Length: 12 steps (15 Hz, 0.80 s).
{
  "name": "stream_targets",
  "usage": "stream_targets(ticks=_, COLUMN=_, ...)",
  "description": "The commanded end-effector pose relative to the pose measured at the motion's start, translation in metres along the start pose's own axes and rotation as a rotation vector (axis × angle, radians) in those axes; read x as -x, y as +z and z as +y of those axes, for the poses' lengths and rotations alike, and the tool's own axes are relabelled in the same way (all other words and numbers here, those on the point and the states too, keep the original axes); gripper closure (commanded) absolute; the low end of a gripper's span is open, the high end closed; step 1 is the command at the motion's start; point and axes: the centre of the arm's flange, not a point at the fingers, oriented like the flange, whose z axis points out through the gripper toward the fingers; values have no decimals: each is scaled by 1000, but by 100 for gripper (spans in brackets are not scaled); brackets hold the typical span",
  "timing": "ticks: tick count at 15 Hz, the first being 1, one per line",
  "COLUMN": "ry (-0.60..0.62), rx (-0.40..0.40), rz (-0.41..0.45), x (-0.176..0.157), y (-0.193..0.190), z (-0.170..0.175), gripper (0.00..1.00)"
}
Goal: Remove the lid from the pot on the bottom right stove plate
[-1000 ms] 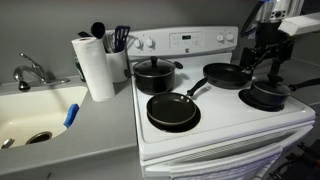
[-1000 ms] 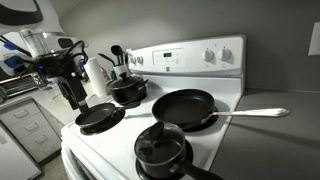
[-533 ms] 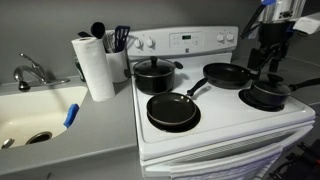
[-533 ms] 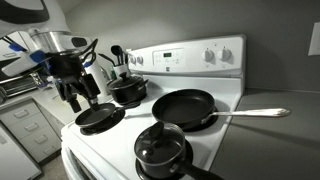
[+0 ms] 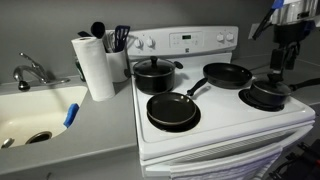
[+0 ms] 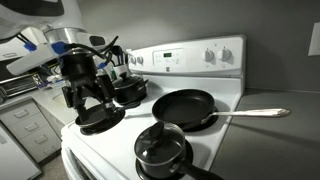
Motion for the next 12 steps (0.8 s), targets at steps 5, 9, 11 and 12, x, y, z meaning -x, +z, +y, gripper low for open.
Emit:
stream_targets(ticks=5, ry=-61, rx=57, rz=19, x=0, y=12, z=30, gripper=0)
stream_targets(ticks=9, ry=-17, rx=60, rz=102, x=-4, y=21, z=76, gripper=0)
stream_targets(ticks=11, ry=-4, rx=40, rz=157, x=-7, y=28, z=90, gripper=0)
stream_targets(ticks=12, ry=-26, rx=33, rz=177, x=-9, y=31, z=95, gripper=0)
